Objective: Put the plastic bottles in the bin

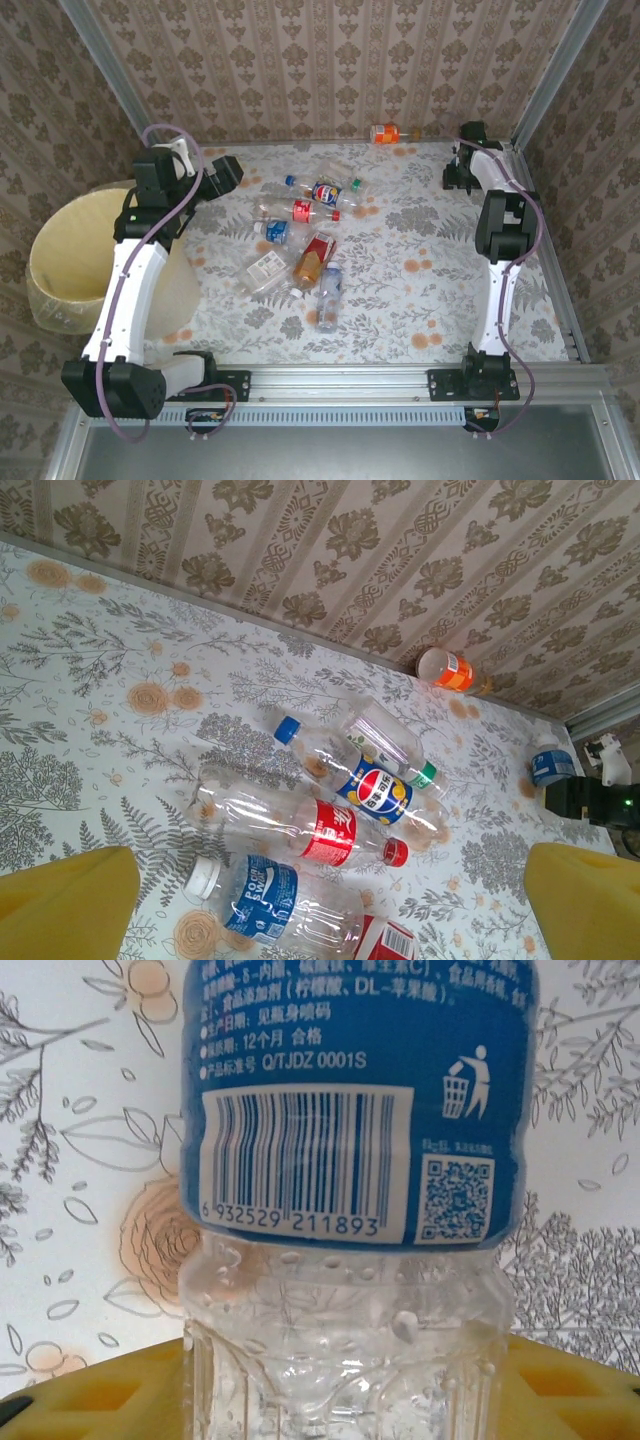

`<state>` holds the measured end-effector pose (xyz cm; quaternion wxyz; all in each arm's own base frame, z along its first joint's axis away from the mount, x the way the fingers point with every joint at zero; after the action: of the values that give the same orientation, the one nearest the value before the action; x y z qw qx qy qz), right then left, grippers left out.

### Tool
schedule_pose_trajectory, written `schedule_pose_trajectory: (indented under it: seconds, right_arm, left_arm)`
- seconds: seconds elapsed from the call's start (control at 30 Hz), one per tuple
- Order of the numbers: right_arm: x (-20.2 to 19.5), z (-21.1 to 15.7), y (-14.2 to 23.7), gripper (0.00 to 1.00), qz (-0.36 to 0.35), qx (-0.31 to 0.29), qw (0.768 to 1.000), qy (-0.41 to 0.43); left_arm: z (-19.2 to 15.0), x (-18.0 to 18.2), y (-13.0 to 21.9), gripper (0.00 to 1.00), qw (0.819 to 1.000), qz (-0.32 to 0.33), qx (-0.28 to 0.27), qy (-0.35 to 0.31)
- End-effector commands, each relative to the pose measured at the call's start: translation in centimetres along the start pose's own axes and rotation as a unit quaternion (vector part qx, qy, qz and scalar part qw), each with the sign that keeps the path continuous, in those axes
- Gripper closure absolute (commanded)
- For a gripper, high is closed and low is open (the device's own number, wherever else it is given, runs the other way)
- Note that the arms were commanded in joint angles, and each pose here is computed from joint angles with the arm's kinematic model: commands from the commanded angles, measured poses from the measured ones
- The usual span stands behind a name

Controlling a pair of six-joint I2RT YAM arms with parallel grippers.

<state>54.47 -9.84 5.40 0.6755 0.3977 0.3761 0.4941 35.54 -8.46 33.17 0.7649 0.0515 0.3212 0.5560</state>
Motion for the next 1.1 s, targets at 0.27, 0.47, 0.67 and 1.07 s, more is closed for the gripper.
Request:
schedule_pose_trajectory:
  seconds: [0.27,0.47,0.67,1.07]
  right_arm:
    - [-0.8,-2.7,6.6,0.46,0.004,-0.078,0.996,-0.051]
    - [1.2,-4.1,11.4,0.49,0.058,-0.173,0.98,-0.08]
    - [4.3,-6.0,15.7,0.51,0.163,-0.227,0.953,-0.115]
    - [14.7,-11.0,22.0,0.52,0.384,-0.251,0.886,-0.069]
  left_arm:
    - [-0.9,-1.1,-1.3,0.0,0.999,-0.033,0.014,-0.007]
    - [-1.5,-2.5,-2.6,0.0,0.998,-0.038,0.03,-0.03]
    - [-2.7,-5.9,-4.5,0.0,0.993,-0.063,0.053,-0.083]
    - [-5.3,-13.4,-8.9,0.0,0.961,-0.254,0.1,-0.038]
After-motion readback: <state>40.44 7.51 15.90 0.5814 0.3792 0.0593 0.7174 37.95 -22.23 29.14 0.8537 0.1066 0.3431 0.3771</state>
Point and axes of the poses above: each hand's point on the last joint's axis, 136 mm out from that joint toward the fingers, its own y axis back along the fingers, its own x axis along the line the jaws close on, z = x × y, the point moved 1 cm from there along y, back along the fingers, and after that the axes turned 5 degrees about -y, right-handed, at the moved point
